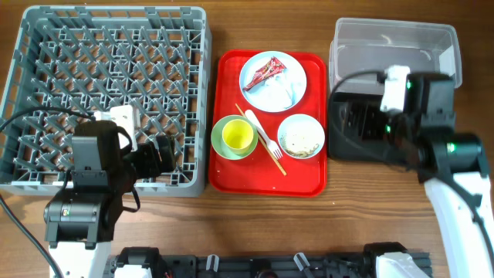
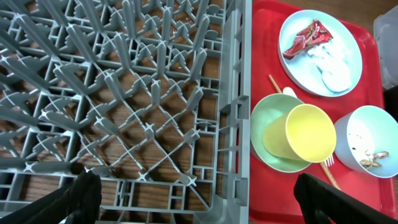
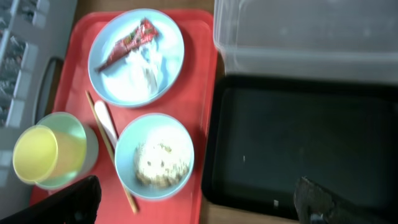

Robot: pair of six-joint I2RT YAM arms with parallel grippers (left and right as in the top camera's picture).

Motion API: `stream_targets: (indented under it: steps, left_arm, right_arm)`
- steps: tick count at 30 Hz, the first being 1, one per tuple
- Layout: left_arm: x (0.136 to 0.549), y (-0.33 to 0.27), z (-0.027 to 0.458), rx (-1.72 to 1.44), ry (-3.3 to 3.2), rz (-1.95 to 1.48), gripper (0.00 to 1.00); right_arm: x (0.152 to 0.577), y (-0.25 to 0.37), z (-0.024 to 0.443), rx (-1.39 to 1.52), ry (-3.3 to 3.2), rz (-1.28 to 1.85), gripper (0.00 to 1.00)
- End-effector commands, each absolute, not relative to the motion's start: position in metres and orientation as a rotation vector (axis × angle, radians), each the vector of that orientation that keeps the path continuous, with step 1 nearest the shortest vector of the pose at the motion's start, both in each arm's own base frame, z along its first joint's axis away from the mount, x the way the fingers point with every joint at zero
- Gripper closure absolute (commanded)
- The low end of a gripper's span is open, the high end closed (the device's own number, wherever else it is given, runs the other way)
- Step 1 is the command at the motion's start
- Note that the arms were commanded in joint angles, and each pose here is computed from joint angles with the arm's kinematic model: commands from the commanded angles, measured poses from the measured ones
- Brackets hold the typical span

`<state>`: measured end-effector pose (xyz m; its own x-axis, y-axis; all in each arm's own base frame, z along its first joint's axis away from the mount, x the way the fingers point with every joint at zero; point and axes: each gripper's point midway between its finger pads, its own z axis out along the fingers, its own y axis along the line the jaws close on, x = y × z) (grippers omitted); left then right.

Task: Sort waste into correct bins and load items into the dishwasher rack
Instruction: 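Move the right gripper over the white plate toward the red wrapper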

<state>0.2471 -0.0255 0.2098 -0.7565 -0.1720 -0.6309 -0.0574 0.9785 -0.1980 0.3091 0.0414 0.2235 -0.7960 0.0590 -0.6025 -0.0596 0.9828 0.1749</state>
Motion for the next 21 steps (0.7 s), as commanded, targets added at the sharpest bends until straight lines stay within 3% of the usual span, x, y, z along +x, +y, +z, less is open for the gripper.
stream_targets:
  steps: [1, 5, 12, 16, 21]
  left_arm:
    - [0.249, -0.03, 0.22, -0.147, 2.405, -0.246, 0.0]
    - [0.25, -0.03, 0.22, -0.146, 2.404, -0.246, 0.0]
    - [0.251, -0.03, 0.221, -0.146, 2.397, -0.245, 0.0]
    - [0.251, -0.03, 0.221, -0.145, 2.397, -0.246, 0.0]
    - [0.251, -0.03, 0.221, -0.145, 2.398, -0.246, 0.0]
  right_arm:
    - [0.32, 0.053, 0.224, 0.0, 2.497, 0.347, 0.0]
    - [0.329, 0.088, 0.237, -0.155, 2.411, 0.587, 0.0]
    - [0.356, 0.087, 0.267, -0.144, 2.377, 0.412, 0.0]
    - [0.393, 0.109, 0.298, -0.234, 2.408, 0.414, 0.0]
    - [0.448, 0.132, 0.294, -0.317, 2.486, 0.288, 0.0]
